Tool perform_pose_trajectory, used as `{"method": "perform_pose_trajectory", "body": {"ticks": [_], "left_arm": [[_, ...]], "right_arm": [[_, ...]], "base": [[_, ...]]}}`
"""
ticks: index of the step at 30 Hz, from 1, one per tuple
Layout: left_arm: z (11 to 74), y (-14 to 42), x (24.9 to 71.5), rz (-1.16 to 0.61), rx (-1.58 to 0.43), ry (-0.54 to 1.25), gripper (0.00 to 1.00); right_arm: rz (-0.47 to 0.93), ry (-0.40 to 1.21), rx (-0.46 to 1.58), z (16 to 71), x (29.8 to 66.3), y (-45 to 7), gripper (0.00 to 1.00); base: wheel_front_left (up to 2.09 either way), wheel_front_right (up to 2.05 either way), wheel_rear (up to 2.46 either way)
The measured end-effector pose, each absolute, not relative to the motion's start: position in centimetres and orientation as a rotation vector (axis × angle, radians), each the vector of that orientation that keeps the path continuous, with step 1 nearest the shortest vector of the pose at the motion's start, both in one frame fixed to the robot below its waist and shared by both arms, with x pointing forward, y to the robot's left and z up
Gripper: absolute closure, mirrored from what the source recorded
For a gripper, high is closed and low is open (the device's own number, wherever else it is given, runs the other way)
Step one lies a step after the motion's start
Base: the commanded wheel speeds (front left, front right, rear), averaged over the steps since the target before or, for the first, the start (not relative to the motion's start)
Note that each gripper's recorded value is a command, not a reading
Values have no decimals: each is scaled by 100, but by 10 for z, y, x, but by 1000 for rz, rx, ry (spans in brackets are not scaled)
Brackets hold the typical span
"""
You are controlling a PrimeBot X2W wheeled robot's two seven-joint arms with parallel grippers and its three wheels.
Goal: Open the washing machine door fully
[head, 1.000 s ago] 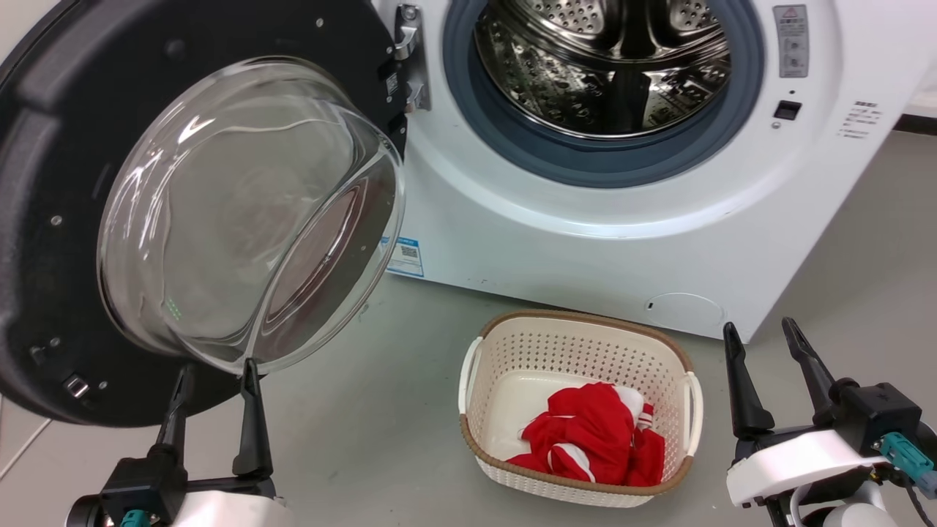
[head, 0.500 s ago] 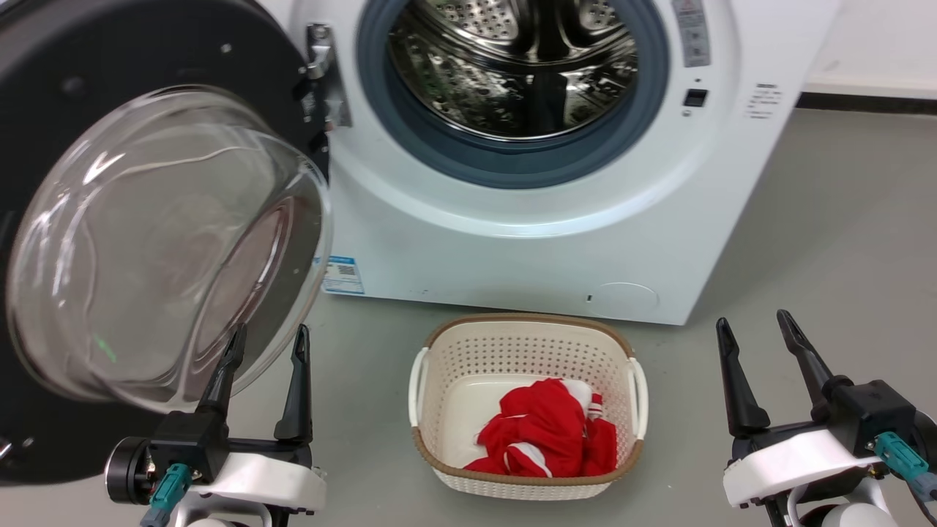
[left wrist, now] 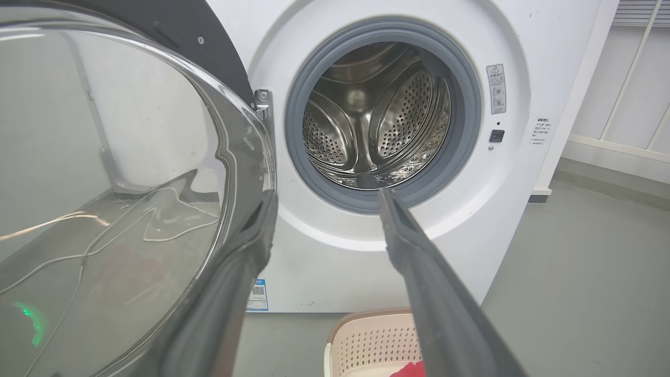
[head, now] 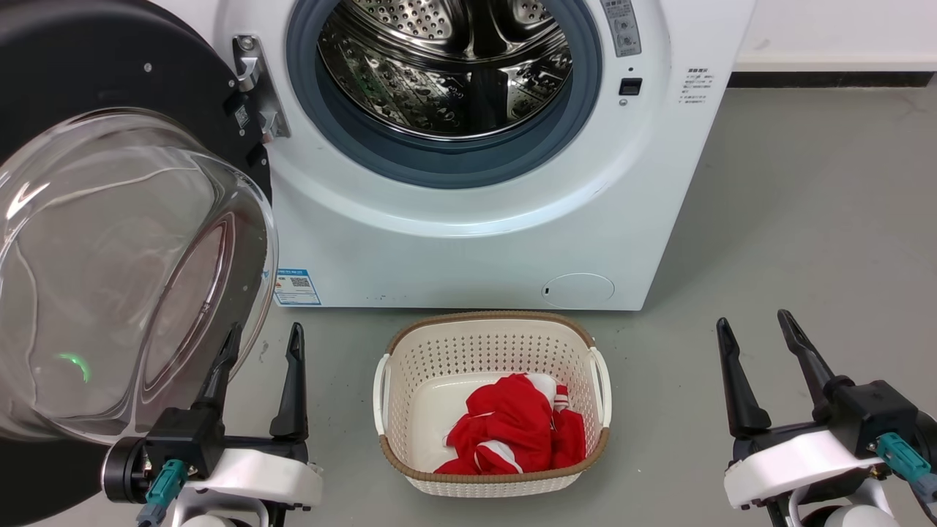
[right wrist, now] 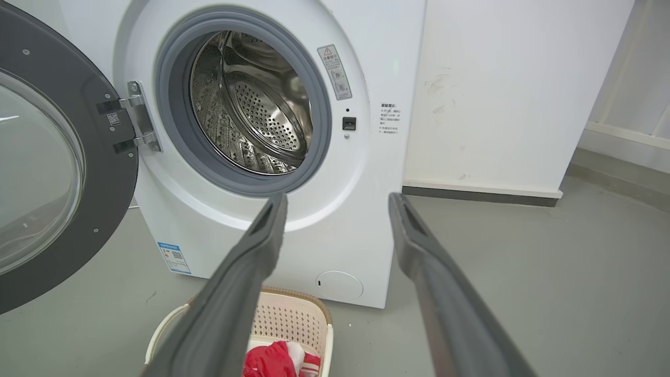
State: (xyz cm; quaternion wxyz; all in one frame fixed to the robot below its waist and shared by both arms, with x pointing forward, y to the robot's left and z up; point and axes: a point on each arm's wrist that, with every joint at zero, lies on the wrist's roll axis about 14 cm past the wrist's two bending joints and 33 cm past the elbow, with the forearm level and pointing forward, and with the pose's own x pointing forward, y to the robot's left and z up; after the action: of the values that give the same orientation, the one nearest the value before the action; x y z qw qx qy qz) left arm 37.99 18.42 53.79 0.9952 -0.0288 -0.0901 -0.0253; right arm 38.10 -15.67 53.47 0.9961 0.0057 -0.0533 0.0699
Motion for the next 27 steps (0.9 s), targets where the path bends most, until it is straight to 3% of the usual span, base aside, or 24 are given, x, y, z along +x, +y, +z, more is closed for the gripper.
{"method": "perform_pose_trajectory", "body": {"ticks": [25,26,27], "left_arm": [[547,179,383,-64,-62,-209,0],[544,179,383,-63,-63,-199,100],[539,178,382,-63,-65,-185,100]], "right_arm": [[118,-104,23,533,379,-164,0],[118,-95,23,530,378,-164,100],[117,-81,25,526,377,-164,100]], "base": [[0,0,0],[0,0,0],[0,0,0]]}}
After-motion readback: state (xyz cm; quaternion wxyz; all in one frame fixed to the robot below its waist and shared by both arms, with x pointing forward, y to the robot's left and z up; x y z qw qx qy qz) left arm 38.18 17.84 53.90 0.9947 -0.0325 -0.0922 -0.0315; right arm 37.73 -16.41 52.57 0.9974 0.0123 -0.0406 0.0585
